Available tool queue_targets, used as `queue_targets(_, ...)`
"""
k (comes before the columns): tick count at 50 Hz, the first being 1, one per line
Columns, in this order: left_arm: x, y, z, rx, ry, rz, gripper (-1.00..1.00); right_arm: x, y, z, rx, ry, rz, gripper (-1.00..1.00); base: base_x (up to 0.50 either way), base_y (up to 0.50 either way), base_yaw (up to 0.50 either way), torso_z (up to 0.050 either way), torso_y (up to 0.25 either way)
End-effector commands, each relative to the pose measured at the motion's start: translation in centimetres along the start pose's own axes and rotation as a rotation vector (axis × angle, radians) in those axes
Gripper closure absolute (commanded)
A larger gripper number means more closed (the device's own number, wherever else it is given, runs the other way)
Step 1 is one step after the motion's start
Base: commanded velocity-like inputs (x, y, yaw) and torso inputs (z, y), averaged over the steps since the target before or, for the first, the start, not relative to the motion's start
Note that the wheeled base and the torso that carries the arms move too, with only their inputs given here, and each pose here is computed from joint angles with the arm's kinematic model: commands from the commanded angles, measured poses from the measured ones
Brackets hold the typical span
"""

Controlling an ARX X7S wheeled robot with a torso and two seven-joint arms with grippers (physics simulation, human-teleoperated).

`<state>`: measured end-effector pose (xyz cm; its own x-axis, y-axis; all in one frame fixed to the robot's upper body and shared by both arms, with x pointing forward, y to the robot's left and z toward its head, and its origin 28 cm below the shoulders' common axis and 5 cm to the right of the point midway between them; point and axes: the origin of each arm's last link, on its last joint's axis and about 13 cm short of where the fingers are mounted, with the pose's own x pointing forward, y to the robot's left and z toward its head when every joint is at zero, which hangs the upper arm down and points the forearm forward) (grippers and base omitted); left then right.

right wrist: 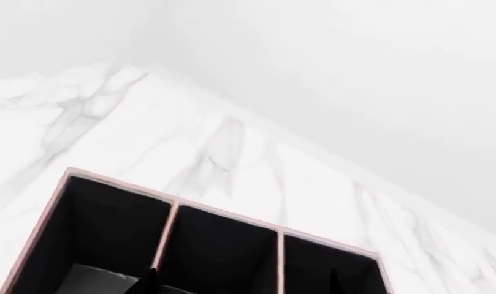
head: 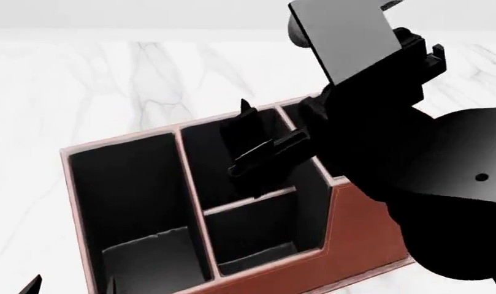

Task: Pick up the book and place it in the left compartment of the caddy.

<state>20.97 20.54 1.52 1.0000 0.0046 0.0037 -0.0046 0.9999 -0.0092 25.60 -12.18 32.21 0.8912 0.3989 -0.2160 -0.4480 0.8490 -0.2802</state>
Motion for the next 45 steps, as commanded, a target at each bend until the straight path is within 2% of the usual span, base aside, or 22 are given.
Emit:
queue_targets(1,0.0,0.0,0.0,-0.003,0.000,0.001,-1.00,-2.1,-1.8,2.2,-0.067,0.088,0.050,-1.00,0.00,0.00,0.00,0.000,0.000)
queue_targets(5,0.0,-0.1,0.0,-0.004,0.001,0.002,-1.00,-2.3,-2.1,2.4,-0.093,0.150,0.071,-1.00,0.00,0.00,0.00,0.000,0.000)
queue_targets(6,0.0,-0.1,0.0,-0.004,0.001,0.001,-1.00,-2.5,-2.1,2.4,-0.140,0.204,0.098,-1.00,0.00,0.00,0.00,0.000,0.000)
queue_targets(7,0.0,-0.1,0.0,-0.004,0.001,0.001,-1.00,-2.6,-2.1,2.5,-0.143,0.230,0.117,-1.00,0.00,0.00,0.00,0.000,0.000)
queue_targets(11,0.0,-0.1,0.0,-0.005,0.003,0.002,-1.00,-3.2,-2.3,2.7,-0.221,0.277,0.160,-1.00,0.00,0.00,0.00,0.000,0.000)
queue_targets(13,0.0,-0.1,0.0,-0.005,0.002,0.002,-1.00,-3.3,-2.3,2.6,-0.201,0.296,0.200,-1.00,0.00,0.00,0.00,0.000,0.000)
queue_targets(14,0.0,-0.1,0.0,-0.006,0.003,0.002,-1.00,-3.5,-2.2,2.6,-0.226,0.289,0.197,-1.00,0.00,0.00,0.00,0.000,0.000)
queue_targets(16,0.0,-0.1,0.0,-0.006,0.003,0.002,-1.00,-3.6,-2.2,2.5,-0.224,0.288,0.204,-1.00,0.00,0.00,0.00,0.000,0.000)
queue_targets(23,0.0,-0.1,0.0,-0.007,0.004,0.003,-1.00,-3.9,-2.4,1.8,-0.259,0.315,0.166,-1.00,0.00,0.00,0.00,0.000,0.000)
queue_targets(45,0.0,0.0,0.1,-0.008,0.003,0.007,-1.00,-6.5,-0.6,-1.4,-0.284,0.639,0.336,-1.00,0.00,0.00,0.00,0.000,0.000)
